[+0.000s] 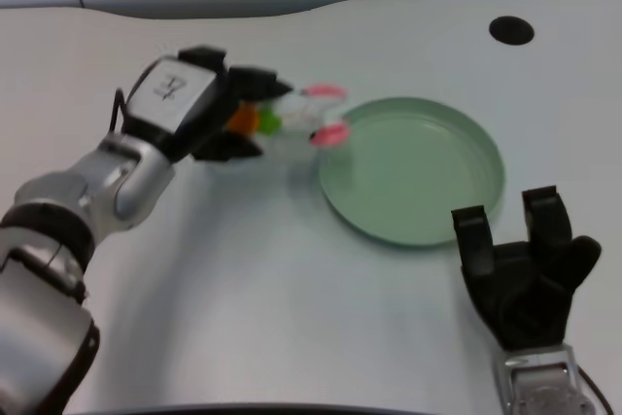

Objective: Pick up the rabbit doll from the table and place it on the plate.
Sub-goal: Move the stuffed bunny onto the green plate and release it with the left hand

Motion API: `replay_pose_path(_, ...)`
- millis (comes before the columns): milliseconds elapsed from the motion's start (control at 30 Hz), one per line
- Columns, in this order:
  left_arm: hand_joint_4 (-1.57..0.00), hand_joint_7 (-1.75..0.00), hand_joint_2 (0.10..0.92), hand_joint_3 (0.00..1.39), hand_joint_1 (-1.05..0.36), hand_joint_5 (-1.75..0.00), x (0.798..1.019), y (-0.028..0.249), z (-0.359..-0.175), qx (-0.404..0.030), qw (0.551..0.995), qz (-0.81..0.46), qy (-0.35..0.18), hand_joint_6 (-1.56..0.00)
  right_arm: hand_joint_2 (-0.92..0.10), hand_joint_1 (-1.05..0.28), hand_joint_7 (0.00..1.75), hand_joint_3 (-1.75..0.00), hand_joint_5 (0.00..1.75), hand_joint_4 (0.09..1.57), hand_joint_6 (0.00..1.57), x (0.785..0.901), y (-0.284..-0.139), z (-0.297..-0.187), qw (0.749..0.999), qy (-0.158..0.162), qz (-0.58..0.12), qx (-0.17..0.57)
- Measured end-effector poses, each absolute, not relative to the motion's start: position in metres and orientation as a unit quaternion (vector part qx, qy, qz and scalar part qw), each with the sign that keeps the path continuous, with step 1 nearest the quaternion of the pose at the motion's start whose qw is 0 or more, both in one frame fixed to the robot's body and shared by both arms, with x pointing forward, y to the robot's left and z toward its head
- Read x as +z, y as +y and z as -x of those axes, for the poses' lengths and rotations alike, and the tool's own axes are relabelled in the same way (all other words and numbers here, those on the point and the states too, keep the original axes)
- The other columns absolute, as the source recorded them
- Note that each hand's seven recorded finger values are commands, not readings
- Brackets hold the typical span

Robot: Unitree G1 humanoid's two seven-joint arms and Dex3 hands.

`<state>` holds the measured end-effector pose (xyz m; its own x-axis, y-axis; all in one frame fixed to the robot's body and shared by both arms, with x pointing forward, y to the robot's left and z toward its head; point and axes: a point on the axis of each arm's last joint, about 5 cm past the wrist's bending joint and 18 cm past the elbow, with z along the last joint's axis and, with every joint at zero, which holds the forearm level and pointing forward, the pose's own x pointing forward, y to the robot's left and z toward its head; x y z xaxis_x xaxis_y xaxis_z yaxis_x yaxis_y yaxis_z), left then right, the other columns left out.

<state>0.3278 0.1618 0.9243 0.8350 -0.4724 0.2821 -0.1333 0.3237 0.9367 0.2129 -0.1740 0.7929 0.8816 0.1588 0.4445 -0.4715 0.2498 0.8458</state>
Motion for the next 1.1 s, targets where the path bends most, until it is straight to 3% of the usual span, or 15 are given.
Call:
replay_pose_path(100, -0.73, -0.47, 0.843, 0.00, -0.22, -1.33, 0.932, 0.154, -0.331, -0.106, 0.777, -0.548, -0.291, -1.00, -0.86, -0.43, 1.70, -0.02, 1.75, 0.92, 0.78, 0.794, -0.176, -0.215, 0.780, -0.134, -0.576, 0.203)
replay_pose_path(133, -0.73, -0.48, 0.842, 0.00, -0.23, -1.35, 0.932, 0.152, -0.331, -0.108, 0.777, -0.546, -0.294, -1.01, -0.85, -0.43, 1.57, -0.02, 1.75, 0.92, 0.83, 0.794, -0.176, -0.215, 0.780, -0.134, -0.576, 0.203)
replay_pose_path(233, -0.73, -0.48, 0.836, 0.00, -0.23, -1.37, 0.931, 0.148, -0.330, -0.113, 0.780, -0.539, -0.298, -1.01, -0.85, -0.43, 1.49, -0.02, 1.75, 0.92, 0.89, 0.794, -0.177, -0.216, 0.780, -0.132, -0.576, 0.204)
replay_pose_path(333, -0.73, -0.51, 0.826, 0.00, -0.23, -1.42, 0.931, 0.145, -0.330, -0.116, 0.783, -0.532, -0.301, -1.02, -0.85, -0.42, 1.69, -0.02, 1.75, 0.92, 0.81, 0.794, -0.178, -0.216, 0.781, -0.129, -0.577, 0.203)
replay_pose_path(400, -0.74, -0.53, 0.828, 0.00, -0.23, -1.40, 0.930, 0.141, -0.330, -0.119, 0.784, -0.528, -0.303, -1.00, -0.85, -0.42, 1.73, -0.02, 1.75, 0.91, 0.78, 0.794, -0.178, -0.216, 0.781, -0.127, -0.577, 0.201)
replay_pose_path(567, -0.69, -0.67, 0.860, 0.00, -0.29, -1.47, 0.927, 0.126, -0.328, -0.135, 0.790, -0.509, -0.313, -0.94, -0.86, -0.44, 1.75, -0.02, 1.75, 0.90, 0.76, 0.795, -0.177, -0.216, 0.783, -0.130, -0.574, 0.199)
replay_pose_path(733, -0.68, -0.81, 0.836, 0.00, -0.27, -1.53, 0.926, 0.107, -0.326, -0.155, 0.794, -0.493, -0.321, -0.89, -0.85, -0.43, 1.74, -0.02, 1.75, 0.89, 0.75, 0.795, -0.174, -0.216, 0.786, -0.137, -0.570, 0.198)
replay_pose_path(867, -0.73, -0.80, 0.808, 0.00, -0.21, -1.47, 0.926, 0.096, -0.324, -0.168, 0.796, -0.481, -0.327, -0.89, -0.85, -0.42, 1.71, -0.01, 1.75, 0.92, 0.78, 0.795, -0.173, -0.216, 0.787, -0.140, -0.567, 0.197)
replay_pose_path(900, -0.74, -0.79, 0.805, 0.00, -0.20, -1.47, 0.926, 0.094, -0.324, -0.171, 0.796, -0.479, -0.327, -0.90, -0.85, -0.42, 1.66, -0.01, 1.75, 0.92, 0.79, 0.795, -0.173, -0.216, 0.787, -0.140, -0.567, 0.197)
replay_pose_path(1000, -0.74, -0.85, 0.810, 0.00, -0.19, -1.48, 0.924, 0.084, -0.321, -0.176, 0.800, -0.468, -0.331, -0.87, -0.86, -0.41, 1.31, -0.02, 1.75, 0.92, 0.95, 0.794, -0.171, -0.214, 0.783, -0.149, -0.570, 0.201)
replay_pose_path(1100, -0.73, -0.89, 0.822, 0.01, -0.19, -1.51, 0.921, 0.071, -0.318, -0.185, 0.804, -0.453, -0.337, -0.84, -0.85, -0.40, 1.26, -0.02, 1.75, 0.93, 0.97, 0.794, -0.170, -0.214, 0.777, -0.159, -0.575, 0.203)
